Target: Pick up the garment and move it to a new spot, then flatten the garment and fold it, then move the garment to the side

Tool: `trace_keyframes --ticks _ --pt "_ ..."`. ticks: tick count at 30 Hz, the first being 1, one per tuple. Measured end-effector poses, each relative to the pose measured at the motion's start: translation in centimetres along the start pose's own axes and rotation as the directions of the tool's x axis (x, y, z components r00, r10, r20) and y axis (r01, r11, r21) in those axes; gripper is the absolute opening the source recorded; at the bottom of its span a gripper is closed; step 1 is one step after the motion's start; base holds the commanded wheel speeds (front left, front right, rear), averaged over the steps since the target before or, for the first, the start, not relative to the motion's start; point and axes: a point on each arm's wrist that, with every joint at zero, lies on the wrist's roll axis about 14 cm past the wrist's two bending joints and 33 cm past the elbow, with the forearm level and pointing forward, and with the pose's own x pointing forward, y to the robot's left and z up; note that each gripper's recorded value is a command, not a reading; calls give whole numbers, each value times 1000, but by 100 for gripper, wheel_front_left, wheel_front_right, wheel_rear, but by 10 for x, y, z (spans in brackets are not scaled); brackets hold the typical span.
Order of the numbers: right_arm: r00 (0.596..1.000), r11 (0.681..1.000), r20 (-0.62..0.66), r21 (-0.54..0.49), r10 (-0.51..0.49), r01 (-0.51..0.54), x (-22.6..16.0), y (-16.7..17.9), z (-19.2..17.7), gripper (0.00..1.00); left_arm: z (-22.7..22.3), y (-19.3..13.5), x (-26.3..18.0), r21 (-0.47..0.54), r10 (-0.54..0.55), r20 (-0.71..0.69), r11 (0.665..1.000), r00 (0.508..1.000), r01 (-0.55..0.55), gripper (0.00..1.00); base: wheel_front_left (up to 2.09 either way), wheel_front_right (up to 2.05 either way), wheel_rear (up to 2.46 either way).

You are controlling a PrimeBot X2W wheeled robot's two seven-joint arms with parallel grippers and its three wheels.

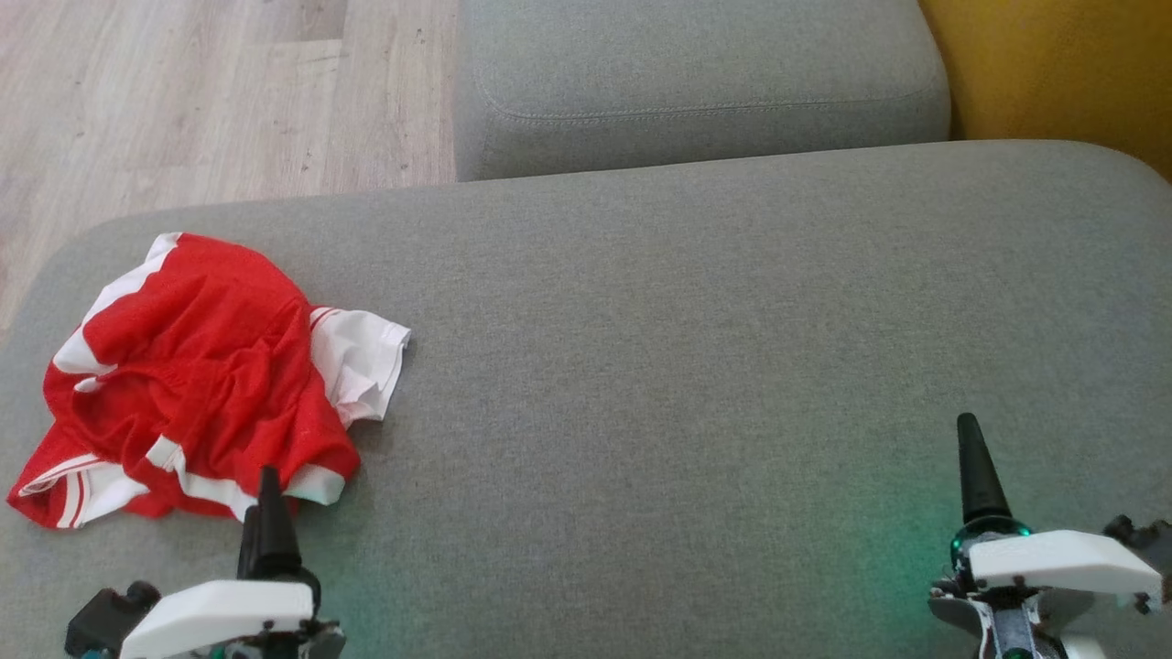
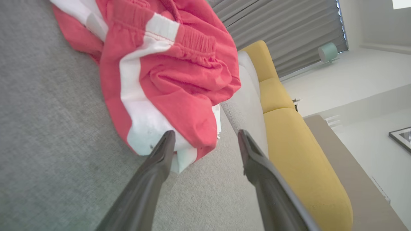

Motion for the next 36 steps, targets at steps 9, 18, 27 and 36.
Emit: trace_keyframes --ticks 9,18,27,36 --pt "1000 993 -11 -119 20 -22 0 6 -5 100 -1 -9 1 120 -16 8 993 1000 15 100 0 0 0" --pt "998 970 -15 -235 57 -59 0 17 -9 100 -3 -19 -1 233 -45 18 972 999 40 100 0 0 0" --pt "996 938 -20 -333 90 -91 -1 25 -12 100 -3 -28 -3 330 -76 33 942 997 61 100 0 0 0" --pt "992 891 -19 -439 121 -117 -2 33 -13 100 -4 -33 -5 435 -97 47 898 994 68 100 0 0 0"
